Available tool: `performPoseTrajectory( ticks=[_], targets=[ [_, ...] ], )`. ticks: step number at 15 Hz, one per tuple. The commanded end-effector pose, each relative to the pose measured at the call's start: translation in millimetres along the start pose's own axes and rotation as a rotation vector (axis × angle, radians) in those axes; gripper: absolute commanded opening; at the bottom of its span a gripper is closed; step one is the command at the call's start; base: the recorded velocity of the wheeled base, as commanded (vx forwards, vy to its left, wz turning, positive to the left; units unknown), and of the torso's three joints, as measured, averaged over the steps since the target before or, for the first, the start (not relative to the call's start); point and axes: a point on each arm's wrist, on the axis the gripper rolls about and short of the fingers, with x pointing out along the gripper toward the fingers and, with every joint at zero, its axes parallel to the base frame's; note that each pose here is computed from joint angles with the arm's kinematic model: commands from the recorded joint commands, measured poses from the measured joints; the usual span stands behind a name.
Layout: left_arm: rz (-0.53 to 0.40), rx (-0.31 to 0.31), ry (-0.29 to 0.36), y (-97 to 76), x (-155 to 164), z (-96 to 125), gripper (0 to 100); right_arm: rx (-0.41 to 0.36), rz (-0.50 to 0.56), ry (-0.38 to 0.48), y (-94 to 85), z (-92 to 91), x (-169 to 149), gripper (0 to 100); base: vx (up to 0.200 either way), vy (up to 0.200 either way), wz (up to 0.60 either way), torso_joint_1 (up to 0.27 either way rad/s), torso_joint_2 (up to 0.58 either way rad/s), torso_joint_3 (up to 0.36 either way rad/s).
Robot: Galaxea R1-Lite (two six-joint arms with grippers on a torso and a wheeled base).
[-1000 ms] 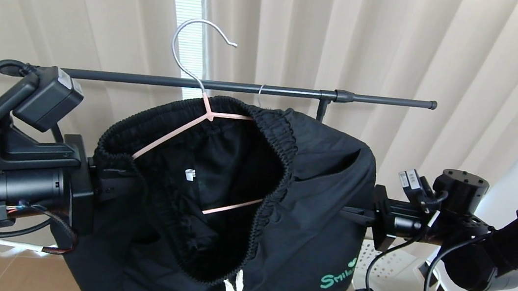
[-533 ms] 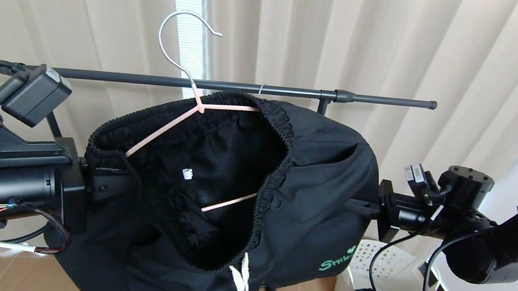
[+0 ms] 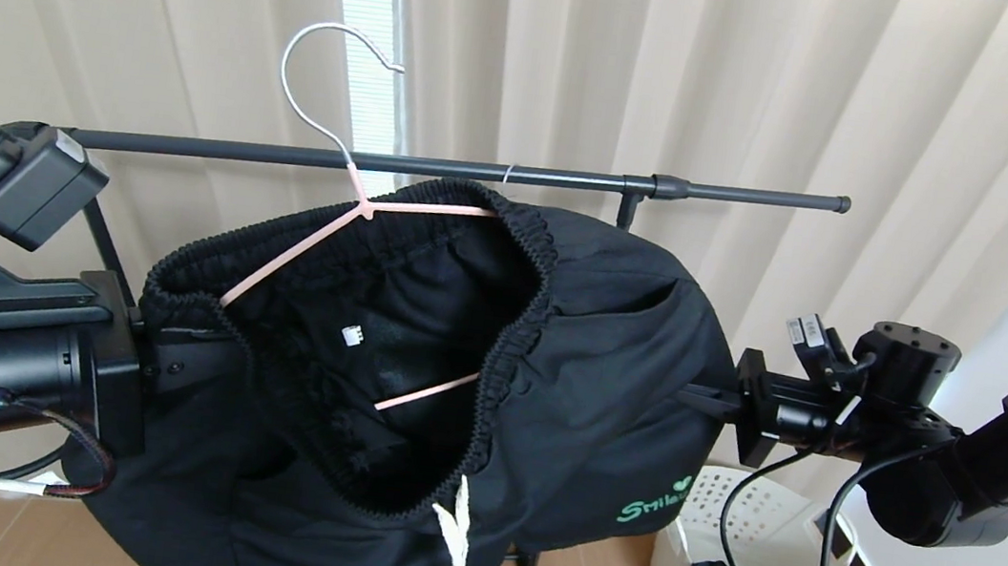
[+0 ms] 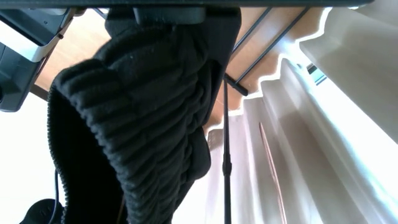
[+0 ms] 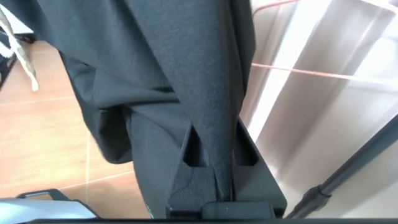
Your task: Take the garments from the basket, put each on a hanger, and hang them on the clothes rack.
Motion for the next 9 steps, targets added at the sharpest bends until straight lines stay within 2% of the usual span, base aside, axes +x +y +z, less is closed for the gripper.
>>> performPoseTrajectory(
  ticks=[1,4,5,7,9],
  targets=[
    [0.0,-0.002,0.003,0.4,1,-1,0,0.008,-0.001,-0.001,-0.4,0.9,0,0,0.0,0.0,0.0,0.0,0.0,0.0],
    [0.002,-0.001,0.002,1.1,1,0,0,0.03,0.002,-0.001,2.1,1.6,1,0,0.0,0.0,0.0,0.0,0.0,0.0],
    [0.005,-0.003,0.001,1.7,1,0,0,0.026,0.003,0.0,2.7,1.5,1,100,0.0,0.0,0.0,0.0,0.0,0.0],
    [0.026,-0.007,-0.002,4.8,-1,0,0,0.018,0.005,-0.001,2.8,2.4,2,100,0.0,0.0,0.0,0.0,0.0,0.0],
    [0.07,-0.021,-0.002,12.3,-5,-1,0,-0.023,0.007,-0.003,4.4,2.2,2,100,0.0,0.0,0.0,0.0,0.0,0.0]
  ],
)
